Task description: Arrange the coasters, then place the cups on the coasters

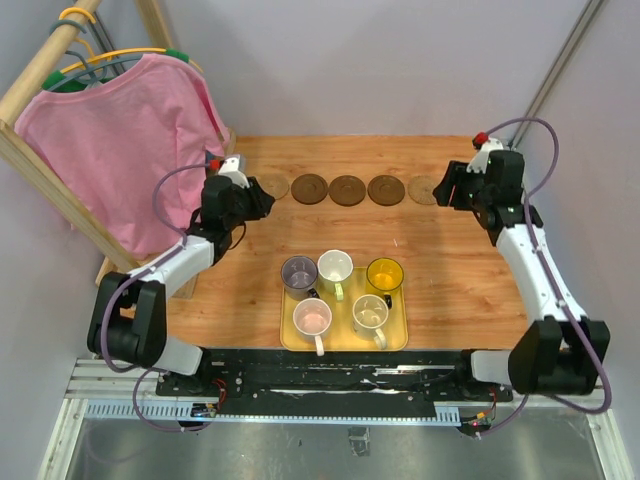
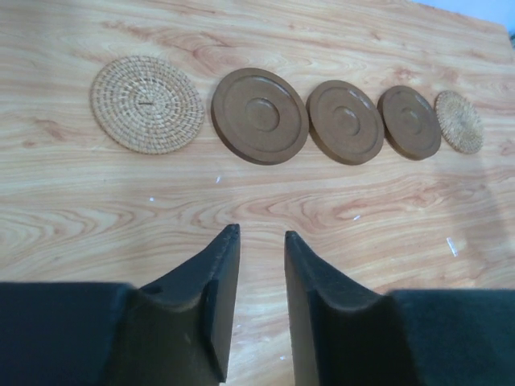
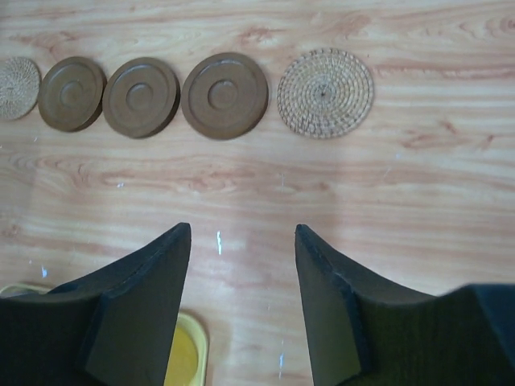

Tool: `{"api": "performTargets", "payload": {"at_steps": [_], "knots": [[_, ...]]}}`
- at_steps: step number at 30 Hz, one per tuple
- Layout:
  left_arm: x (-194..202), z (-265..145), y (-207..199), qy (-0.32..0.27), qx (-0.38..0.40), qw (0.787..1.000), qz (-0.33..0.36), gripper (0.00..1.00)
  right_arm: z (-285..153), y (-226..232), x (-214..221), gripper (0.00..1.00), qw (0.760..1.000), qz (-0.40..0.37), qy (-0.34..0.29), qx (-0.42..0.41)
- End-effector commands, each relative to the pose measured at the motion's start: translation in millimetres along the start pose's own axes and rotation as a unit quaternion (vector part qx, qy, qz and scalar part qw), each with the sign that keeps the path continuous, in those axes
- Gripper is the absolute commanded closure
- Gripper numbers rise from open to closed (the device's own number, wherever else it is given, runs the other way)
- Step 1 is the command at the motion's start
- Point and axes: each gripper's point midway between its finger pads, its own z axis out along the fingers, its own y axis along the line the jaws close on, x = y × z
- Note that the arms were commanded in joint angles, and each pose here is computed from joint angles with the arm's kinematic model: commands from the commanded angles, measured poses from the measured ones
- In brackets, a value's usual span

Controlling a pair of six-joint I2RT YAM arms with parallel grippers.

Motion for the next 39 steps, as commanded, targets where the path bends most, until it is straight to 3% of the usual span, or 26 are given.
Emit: {"api": "performTargets", "payload": {"at_steps": [1,4,8,11,14,17,23,28,35,39], "knots": [[-11.7,-14.7,-1.7,-0.026,0.002,1.000,0.009,0.55,-26.3,6.1,28.1,0.44,1.000,0.016,0.009,0.016],[-8.4,-23.3,-5.7,-0.024,0.011,1.000,0.004,0.33,-41.9,9.7,51.4,0.43,0.999,0.016,0.028,0.017],[-5.1,-35.1,-11.6,-0.026,0.017,0.999,0.002,0.21,-61.4,6.8,69.4,0.38,0.998,0.010,0.047,0.032],[-2.2,-40.6,-14.6,-0.022,0.017,1.000,0.007,0.16,-70.8,7.8,79.0,0.33,0.998,0.011,0.057,0.032],[4.4,-46.3,-20.7,-0.014,0.023,1.000,0.013,0.14,-78.2,19.6,87.0,0.19,0.998,0.019,0.065,0.003],[13.1,-54.2,-27.1,-0.011,0.030,0.999,0.013,0.10,-86.0,35.4,98.6,0.13,0.996,0.024,0.078,-0.028],[34.8,-70.2,-31.2,-0.001,0.033,0.999,0.014,0.01,-98.6,68.1,132.2,0.11,0.991,-0.005,0.123,-0.052],[49.3,-79.1,-26.5,0.005,0.032,0.999,0.009,0.00,-101.8,89.8,165.6,0.11,0.984,-0.015,0.164,-0.074],[63.3,-83.3,-24.1,0.006,0.041,0.999,0.008,0.00,-98.4,92.5,201.6,0.30,0.976,-0.017,0.205,-0.076],[71.2,-83.1,-22.6,0.011,0.044,0.999,0.005,0.00,-95.3,93.6,213.7,0.36,0.974,-0.015,0.213,-0.078]]}}
